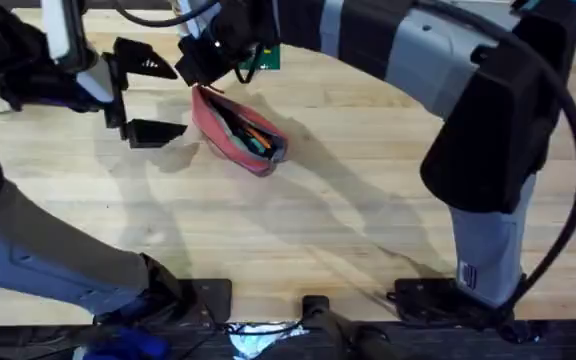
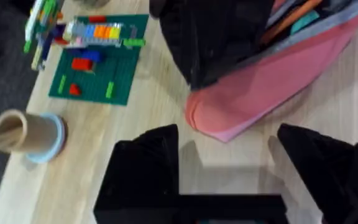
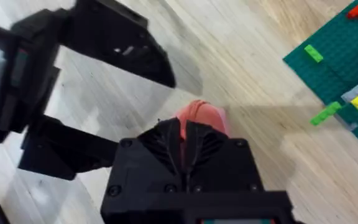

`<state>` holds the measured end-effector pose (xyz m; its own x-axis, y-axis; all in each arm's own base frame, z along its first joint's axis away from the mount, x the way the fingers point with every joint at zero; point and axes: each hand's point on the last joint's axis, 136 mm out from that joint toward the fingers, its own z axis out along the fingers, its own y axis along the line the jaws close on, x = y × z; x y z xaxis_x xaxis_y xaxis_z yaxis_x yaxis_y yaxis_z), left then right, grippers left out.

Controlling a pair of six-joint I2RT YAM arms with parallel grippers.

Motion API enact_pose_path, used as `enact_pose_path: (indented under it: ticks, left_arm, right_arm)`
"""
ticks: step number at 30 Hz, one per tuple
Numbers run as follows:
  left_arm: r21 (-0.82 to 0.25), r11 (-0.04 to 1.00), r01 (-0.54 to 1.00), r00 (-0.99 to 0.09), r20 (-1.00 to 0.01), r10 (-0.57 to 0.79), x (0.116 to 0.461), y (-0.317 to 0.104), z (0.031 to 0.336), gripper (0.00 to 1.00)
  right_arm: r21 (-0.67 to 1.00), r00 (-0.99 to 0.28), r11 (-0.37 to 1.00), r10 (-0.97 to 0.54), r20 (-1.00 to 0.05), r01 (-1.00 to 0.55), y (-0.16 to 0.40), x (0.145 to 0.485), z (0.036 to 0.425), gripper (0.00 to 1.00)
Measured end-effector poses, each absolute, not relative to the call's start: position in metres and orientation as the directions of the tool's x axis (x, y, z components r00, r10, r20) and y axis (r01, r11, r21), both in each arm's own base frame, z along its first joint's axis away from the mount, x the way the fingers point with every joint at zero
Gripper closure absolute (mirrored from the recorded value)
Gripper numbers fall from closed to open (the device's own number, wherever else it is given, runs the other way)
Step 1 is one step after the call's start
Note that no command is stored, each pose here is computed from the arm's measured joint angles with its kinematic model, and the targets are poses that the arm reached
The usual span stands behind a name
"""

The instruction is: Unzip the bag, pick up the pens from the table one at a time and place them inside, then zip the bag closed.

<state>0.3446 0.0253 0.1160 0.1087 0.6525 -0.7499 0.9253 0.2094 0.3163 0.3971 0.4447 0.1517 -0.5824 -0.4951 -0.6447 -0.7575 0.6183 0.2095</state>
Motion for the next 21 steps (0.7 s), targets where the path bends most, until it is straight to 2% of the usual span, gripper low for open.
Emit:
enact_pose_path:
  ticks: [4, 8, 18, 21]
  left_arm:
    - [0.351, 0.190, 0.917, 0.150, -0.744, 0.651, 0.355, 0.016, 0.117, 0.009]
    - [0.363, 0.219, 0.905, 0.153, -0.762, 0.630, 0.368, 0.015, 0.115, 0.009]
    - [0.278, 0.317, 0.907, 0.081, -0.852, 0.517, 0.385, 0.011, 0.103, 0.006]
    - [0.265, 0.318, 0.910, 0.076, -0.863, 0.500, 0.385, 0.007, 0.103, 0.118]
  right_arm:
    - [0.210, -0.584, 0.619, -0.496, -0.643, -0.757, 0.444, 0.397, 0.151, 0.970]
    - [0.210, -0.584, 0.619, -0.497, -0.642, -0.757, 0.444, 0.397, 0.151, 0.970]
    - [0.210, -0.585, 0.619, -0.497, -0.641, -0.757, 0.444, 0.397, 0.151, 0.970]
    - [0.209, -0.585, 0.620, -0.497, -0.641, -0.756, 0.444, 0.397, 0.151, 0.971]
